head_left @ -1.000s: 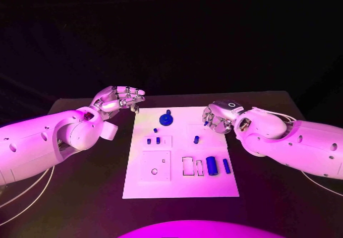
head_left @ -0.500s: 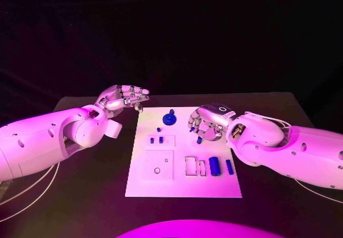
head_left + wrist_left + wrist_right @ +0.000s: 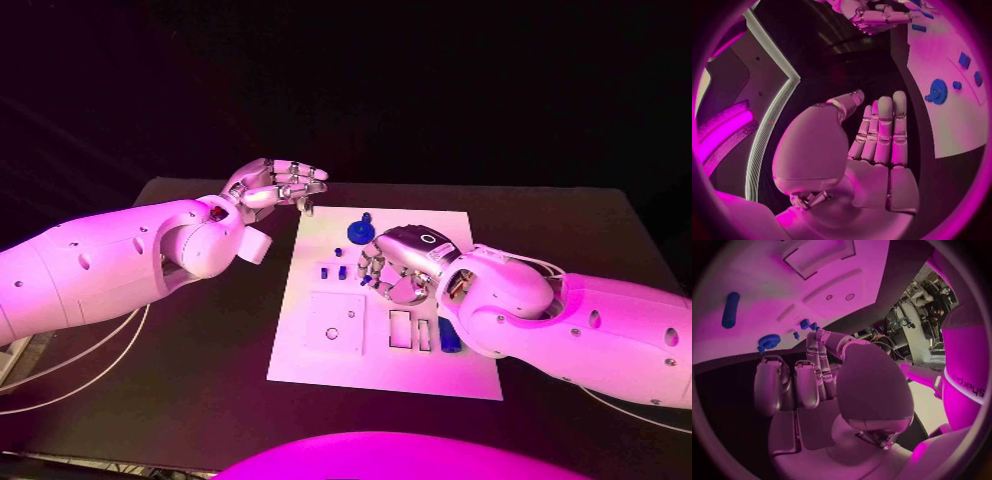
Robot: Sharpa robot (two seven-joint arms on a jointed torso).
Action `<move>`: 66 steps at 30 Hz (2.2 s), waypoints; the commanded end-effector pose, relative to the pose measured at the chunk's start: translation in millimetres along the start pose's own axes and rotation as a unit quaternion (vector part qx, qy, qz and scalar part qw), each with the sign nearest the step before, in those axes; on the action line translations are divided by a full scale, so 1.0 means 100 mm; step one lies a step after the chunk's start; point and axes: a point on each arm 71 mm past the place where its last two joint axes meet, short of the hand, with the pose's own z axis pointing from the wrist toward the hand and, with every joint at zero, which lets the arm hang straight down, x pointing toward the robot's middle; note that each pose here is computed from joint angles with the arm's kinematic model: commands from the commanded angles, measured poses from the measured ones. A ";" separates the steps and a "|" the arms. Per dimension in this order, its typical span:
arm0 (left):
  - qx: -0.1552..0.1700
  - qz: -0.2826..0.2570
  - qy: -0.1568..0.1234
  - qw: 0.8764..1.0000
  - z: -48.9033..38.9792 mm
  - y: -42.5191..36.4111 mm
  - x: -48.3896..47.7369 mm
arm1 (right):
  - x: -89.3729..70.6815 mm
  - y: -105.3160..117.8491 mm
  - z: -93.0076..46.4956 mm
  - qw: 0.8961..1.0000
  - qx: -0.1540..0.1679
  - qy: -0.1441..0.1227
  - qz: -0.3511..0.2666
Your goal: Assemble the parts on the task board
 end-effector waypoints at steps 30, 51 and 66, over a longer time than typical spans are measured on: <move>0.002 -0.007 0.017 1.000 0.067 -0.015 0.093 | 0.43 0.10 0.08 0.998 -0.010 0.052 0.015; 0.000 -0.007 0.019 1.000 0.068 -0.012 0.097 | 0.49 0.09 0.09 0.998 -0.007 0.062 0.013; -0.002 -0.007 0.020 1.000 0.068 -0.011 0.099 | 0.53 0.11 0.11 0.997 -0.001 0.079 0.001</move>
